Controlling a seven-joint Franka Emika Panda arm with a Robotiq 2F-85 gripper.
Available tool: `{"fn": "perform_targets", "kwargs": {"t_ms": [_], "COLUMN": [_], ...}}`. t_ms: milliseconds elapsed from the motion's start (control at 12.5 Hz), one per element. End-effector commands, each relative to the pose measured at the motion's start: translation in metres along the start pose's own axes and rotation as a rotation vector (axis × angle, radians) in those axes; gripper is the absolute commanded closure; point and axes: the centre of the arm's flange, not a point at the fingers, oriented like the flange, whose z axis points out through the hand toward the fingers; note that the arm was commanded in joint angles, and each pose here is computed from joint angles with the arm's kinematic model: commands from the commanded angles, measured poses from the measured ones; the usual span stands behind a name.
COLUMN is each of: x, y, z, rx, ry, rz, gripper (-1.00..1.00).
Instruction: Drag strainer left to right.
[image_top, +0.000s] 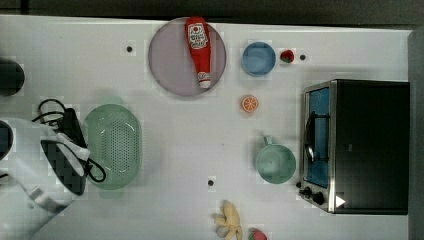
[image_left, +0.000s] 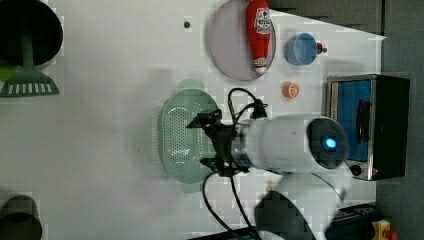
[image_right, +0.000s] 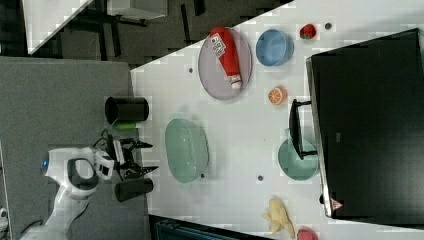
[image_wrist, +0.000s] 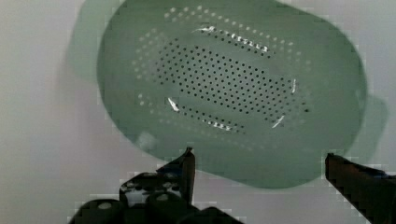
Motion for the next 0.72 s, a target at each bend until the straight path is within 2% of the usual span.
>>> {"fn": "perform_targets", "kwargs": {"t_ms": [80,400,720], "x": [0.013,0.02,0.052], "y": [-0.012,-0.019,-0.022], "z": [0.051,0.102,0.132], "rx": [0.009,0.017,-0.008], "ry": [0.007,-0.033,0.011], "rz": [0.258,0.242,0.264], "gripper": [-1.0,-1.0,-1.0]}}
